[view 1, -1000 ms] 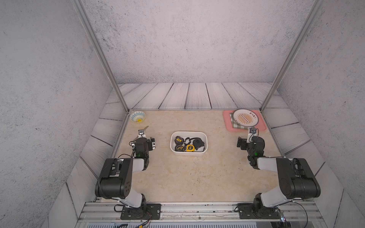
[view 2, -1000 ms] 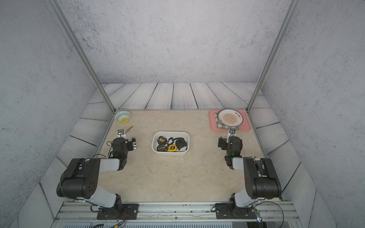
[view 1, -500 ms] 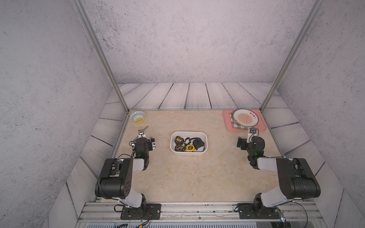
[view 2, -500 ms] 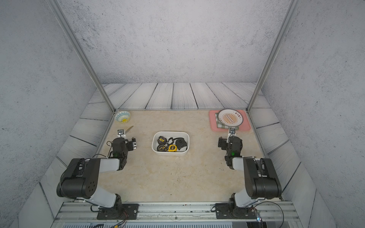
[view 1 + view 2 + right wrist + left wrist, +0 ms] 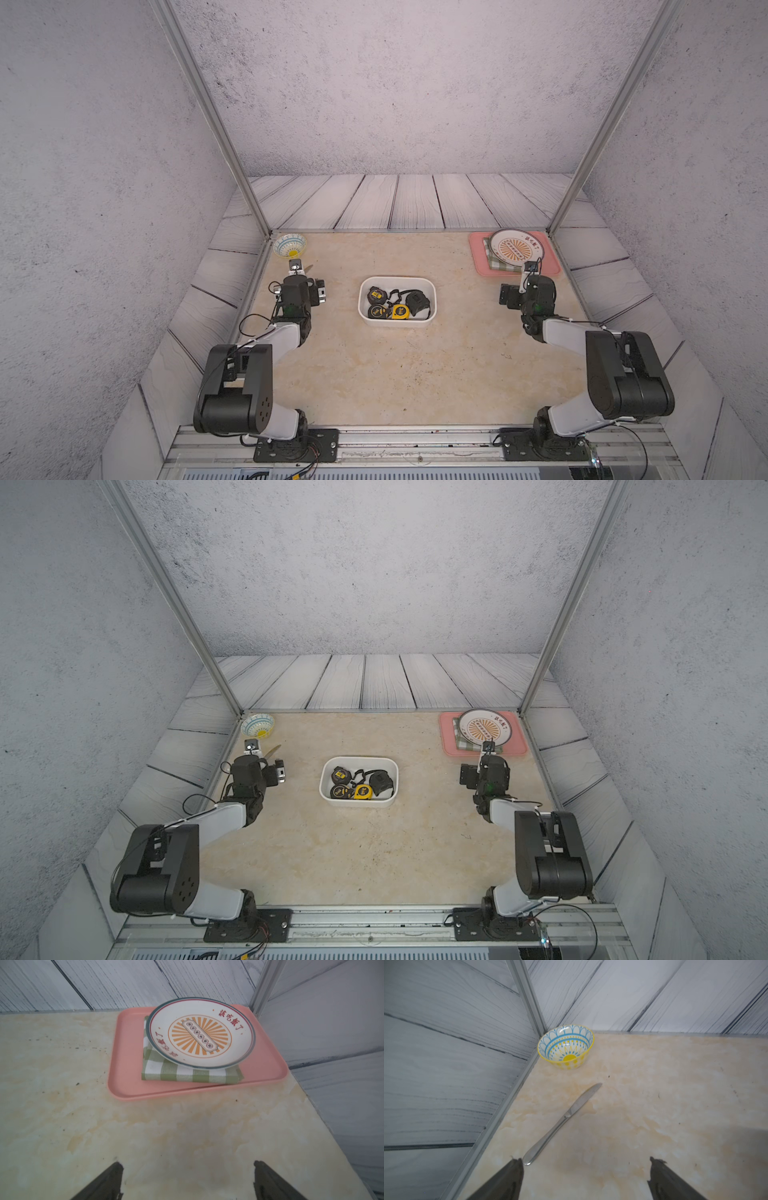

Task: Take the tape measure out of the storage box
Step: Pick up the tape measure from the storage box.

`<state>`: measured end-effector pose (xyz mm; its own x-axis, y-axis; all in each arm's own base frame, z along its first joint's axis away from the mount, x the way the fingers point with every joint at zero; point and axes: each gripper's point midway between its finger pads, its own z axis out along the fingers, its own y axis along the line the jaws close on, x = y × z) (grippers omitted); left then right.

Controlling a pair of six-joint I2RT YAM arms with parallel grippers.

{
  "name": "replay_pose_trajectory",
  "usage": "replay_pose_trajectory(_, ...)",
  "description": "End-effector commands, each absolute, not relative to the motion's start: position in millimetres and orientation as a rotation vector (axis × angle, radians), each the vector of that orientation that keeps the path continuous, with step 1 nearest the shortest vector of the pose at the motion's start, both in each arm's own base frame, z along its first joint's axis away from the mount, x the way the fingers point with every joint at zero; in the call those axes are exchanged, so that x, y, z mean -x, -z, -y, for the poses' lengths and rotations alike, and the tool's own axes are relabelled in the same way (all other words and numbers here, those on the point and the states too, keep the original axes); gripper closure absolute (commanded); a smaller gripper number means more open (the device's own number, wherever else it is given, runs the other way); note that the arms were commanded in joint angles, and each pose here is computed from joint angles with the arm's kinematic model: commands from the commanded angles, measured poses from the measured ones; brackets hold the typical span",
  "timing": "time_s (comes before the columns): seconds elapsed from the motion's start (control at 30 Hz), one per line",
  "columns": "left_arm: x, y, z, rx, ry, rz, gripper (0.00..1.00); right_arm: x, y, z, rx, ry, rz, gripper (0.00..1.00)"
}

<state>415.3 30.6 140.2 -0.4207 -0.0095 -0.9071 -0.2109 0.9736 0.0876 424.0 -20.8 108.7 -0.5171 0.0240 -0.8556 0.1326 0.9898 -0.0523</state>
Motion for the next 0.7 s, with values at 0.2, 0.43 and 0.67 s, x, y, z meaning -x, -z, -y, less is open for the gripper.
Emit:
replay_pose_trajectory(0.2,-390,-159,-22,0.191,-0.126,-2.163,0.01,-401,-141,2,-0.133,-0.020,-2.207,0.01)
replay_pose_trajectory(0.43,-398,-211,18,0.256,0.124,-2.346,0.10,-385,-176,-30,-0.172,-0.295,-2.225,0.01)
replay_pose_trajectory(0.67,-397,-232,89,0.204,0.203,-2.496,0.01,-376,-183,-62,-0.191,-0.500,-2.500,0.01)
